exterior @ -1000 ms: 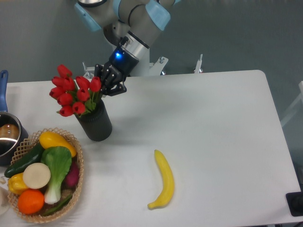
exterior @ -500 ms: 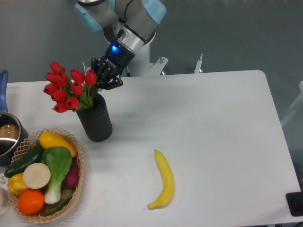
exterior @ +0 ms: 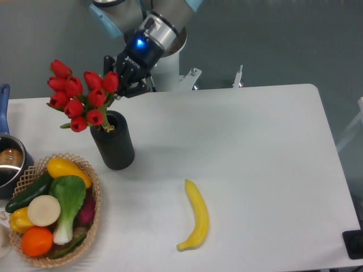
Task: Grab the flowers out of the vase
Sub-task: 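Lift the gripped tulips up out of the black vase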
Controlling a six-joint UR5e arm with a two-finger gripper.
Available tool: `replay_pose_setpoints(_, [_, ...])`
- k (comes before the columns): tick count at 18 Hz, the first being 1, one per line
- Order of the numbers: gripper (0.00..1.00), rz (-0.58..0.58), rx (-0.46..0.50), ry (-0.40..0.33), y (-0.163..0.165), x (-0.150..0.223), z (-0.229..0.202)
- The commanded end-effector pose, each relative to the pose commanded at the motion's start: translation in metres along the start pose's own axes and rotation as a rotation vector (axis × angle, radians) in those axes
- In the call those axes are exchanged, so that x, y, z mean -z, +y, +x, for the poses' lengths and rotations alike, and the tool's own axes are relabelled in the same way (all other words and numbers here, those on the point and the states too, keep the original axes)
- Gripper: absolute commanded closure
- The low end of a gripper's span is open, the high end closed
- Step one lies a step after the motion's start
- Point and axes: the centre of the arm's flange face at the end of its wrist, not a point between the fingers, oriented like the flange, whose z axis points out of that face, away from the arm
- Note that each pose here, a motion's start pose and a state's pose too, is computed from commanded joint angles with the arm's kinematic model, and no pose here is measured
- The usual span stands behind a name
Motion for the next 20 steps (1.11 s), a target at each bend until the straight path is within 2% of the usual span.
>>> replay_pose_setpoints(5, [1.00,0.012,0.036,-0.017,-0.011,0.008,0.001])
replay_pose_setpoints(12, [1.00,0.120,0.126,-0.019,-0.036,0.044,-0.017])
replay_pose_setpoints(17, [1.00,0.126,0.162,-0.052,-0.042,0.061,-0.035])
replay_pose_setpoints(20, [1.00,0.131,0.151,-0.106,-0.042,0.078,-0.053])
